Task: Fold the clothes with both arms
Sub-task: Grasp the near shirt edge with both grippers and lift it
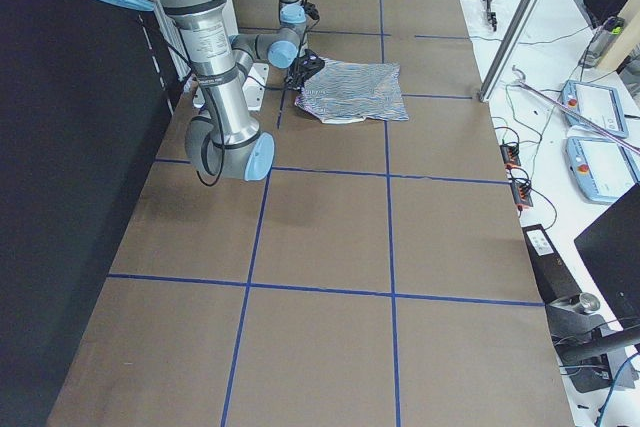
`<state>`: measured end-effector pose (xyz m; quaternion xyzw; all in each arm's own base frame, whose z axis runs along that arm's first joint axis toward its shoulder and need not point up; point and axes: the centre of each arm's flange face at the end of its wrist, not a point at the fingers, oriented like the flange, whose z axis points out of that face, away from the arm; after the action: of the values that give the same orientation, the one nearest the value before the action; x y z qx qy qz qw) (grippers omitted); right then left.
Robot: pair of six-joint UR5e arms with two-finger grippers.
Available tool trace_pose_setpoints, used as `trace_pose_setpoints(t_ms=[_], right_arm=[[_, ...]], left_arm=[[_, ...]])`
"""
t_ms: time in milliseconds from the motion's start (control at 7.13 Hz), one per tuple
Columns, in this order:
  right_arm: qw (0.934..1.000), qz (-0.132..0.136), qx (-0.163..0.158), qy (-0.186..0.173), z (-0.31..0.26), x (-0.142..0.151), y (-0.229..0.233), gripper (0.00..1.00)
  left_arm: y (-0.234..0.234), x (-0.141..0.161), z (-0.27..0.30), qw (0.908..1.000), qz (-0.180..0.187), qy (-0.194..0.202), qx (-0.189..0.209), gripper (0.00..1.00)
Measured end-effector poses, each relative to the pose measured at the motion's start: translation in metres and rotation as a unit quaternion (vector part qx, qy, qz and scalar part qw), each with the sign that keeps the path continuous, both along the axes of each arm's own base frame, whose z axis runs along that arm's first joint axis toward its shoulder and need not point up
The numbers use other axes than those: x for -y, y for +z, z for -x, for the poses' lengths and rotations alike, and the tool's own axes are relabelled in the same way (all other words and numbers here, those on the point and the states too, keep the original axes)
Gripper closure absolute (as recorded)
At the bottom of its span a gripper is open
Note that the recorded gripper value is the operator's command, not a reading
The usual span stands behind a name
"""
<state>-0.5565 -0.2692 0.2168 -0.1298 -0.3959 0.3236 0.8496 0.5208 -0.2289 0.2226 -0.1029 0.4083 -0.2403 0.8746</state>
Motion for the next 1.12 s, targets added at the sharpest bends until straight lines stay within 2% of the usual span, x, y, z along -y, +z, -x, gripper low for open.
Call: trace_pose_setpoints(t_ms=[280, 561, 841, 1122], right_arm=[[0.9999, -0.003, 0.010, -0.010, 0.000, -0.014, -0.007, 1.00], [0.9998, -0.012, 0.015, -0.005, -0.002, -0.006, -0.011, 1.00], [0.9995, -0.023, 0.015, 0.016, -0.010, 0.025, -0.010, 1.00], [0.9983, -0.033, 0.028, 0.039, -0.002, 0.059, 0.003, 1.00]], left_arm=[[-0.001, -0.011, 0.000, 0.9999, 0.000, 0.010, 0.000, 1.00], [-0.004, 0.008, 0.006, 1.0000, -0.008, -0.001, -0.001, 1.00], [-0.004, 0.046, 0.022, 0.9993, -0.035, -0.015, 0.000, 1.00], [0.006, 0.069, 0.018, 0.9986, -0.048, -0.022, 0.000, 1.00]])
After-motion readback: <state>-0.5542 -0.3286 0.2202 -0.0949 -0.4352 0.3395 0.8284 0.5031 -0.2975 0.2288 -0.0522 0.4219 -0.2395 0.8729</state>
